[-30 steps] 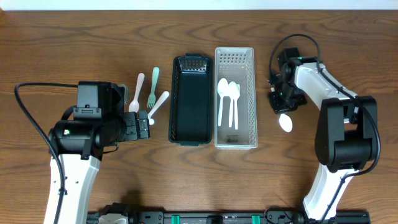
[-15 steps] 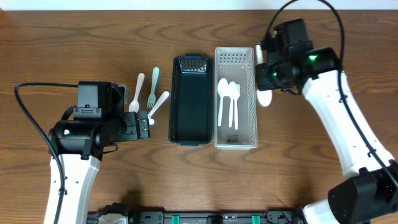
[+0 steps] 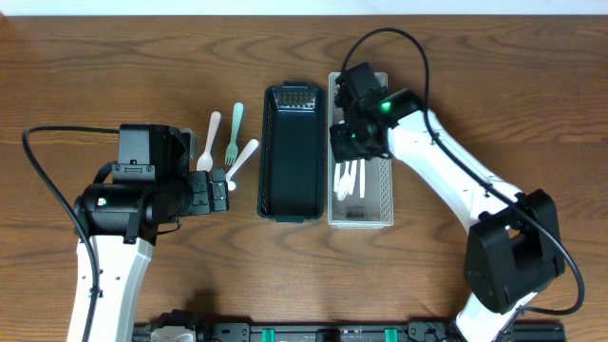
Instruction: Pack container
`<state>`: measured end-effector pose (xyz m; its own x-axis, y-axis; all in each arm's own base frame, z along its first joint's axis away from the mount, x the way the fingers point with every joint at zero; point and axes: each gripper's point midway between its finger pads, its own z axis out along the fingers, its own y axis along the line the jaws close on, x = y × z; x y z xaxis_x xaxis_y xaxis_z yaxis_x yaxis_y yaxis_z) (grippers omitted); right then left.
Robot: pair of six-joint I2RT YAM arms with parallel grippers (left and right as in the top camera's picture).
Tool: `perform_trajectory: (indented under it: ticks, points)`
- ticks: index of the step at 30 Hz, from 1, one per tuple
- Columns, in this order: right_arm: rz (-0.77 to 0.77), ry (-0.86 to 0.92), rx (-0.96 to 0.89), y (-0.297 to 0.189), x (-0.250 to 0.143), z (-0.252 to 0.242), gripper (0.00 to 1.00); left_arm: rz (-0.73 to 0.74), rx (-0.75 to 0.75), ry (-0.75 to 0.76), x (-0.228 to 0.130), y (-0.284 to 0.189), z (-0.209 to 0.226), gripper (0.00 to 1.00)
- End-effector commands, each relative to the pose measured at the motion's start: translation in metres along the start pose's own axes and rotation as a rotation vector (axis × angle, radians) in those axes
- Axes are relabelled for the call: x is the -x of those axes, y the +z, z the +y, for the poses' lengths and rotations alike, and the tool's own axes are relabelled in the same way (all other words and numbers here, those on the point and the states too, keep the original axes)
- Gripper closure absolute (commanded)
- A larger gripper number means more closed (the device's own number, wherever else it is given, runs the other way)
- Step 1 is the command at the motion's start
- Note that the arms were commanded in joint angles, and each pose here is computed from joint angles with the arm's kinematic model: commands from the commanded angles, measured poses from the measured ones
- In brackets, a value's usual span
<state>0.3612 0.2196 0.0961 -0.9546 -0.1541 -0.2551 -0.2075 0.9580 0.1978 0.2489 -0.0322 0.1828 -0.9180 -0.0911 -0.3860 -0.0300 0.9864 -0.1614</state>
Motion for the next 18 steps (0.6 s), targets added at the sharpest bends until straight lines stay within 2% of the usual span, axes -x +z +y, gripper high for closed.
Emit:
perform_trajectory:
  ticks: [1,6,13,18]
  points:
    - [-0.073,0.017,-0.055,-0.017,0.016,-0.014,0.48,-0.010,0.013,0.014,0.004,-0.003,0.002,0.02]
    - [-0.186,0.080,-0.189,-0.052,0.038,-0.064,0.31,-0.010,0.013,0.014,0.004,-0.003,0.002,0.02]
    - [-0.201,0.285,-0.267,-0.075,0.040,-0.155,0.26,-0.010,0.013,0.014,0.004,-0.003,0.002,0.02]
    - [-0.200,0.398,-0.282,-0.084,0.034,-0.199,0.16,-0.010,0.013,0.014,0.004,-0.003,0.002,0.02]
